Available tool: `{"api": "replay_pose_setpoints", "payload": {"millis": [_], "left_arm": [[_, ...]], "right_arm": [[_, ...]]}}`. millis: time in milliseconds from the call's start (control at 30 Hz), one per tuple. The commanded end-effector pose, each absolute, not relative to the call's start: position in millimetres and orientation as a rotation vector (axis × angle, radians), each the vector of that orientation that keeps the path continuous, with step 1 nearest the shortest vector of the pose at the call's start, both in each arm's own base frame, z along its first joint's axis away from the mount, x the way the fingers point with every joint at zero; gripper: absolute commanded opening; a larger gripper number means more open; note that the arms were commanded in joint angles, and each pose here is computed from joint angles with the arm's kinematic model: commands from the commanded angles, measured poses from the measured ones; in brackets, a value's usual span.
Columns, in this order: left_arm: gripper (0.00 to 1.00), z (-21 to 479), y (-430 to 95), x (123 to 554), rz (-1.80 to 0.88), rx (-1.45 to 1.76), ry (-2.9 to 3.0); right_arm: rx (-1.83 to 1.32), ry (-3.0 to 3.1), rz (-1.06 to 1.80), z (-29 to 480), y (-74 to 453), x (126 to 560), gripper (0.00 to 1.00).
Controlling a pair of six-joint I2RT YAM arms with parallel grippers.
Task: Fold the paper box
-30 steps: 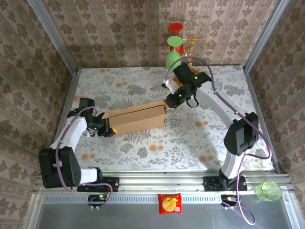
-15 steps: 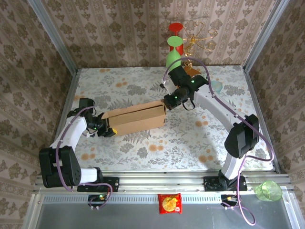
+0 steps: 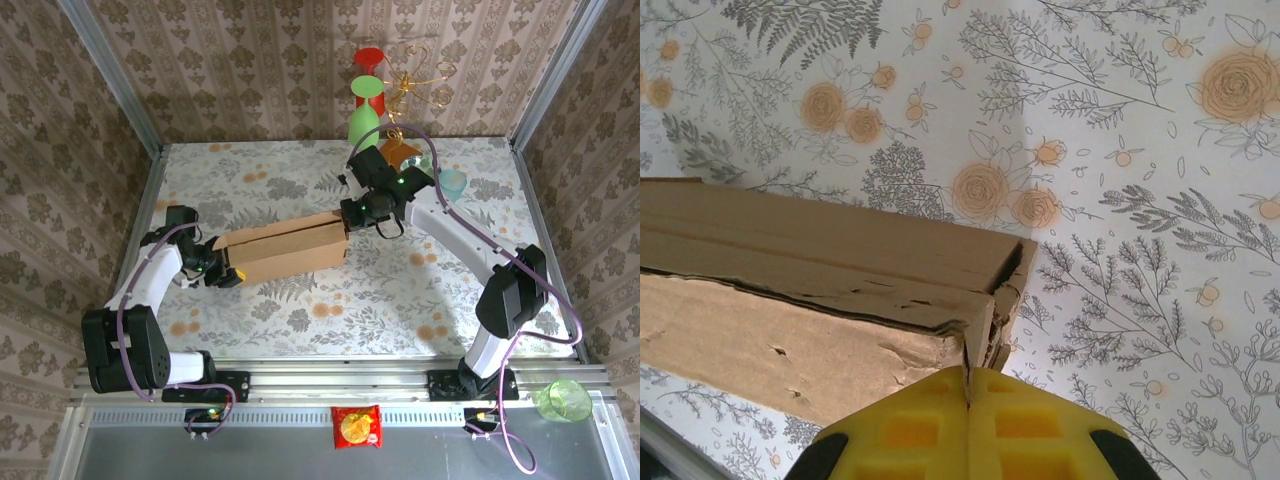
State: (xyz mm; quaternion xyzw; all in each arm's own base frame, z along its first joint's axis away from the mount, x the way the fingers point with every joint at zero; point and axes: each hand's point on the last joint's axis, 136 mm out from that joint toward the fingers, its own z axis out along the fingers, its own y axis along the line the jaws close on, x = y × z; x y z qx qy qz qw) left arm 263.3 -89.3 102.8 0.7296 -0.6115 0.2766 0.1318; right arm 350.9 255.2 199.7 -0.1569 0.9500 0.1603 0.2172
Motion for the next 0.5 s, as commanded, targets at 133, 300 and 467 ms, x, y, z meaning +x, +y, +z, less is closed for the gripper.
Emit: {"api": "replay_pose_setpoints", "payload": {"millis": [133, 300, 467], "left_arm": [[0.26, 83.3, -73.3, 254.1, 0.67, 2.22, -1.751], [0.26, 82.3, -72.7, 254.5, 0.665, 2.224, -1.747], [0.25, 81.5, -72.6, 255.1, 0.665, 2.224, -1.744]], "right_arm": [[-0.375, 2.624, 0.431, 193.4, 260.0, 333.5, 0.0], [-0.356, 2.616, 0.41, 189.5, 262.1, 327.6, 0.0], [-0.34, 2.613, 0.389, 189.3, 267.7, 323.0, 0.0]]}}
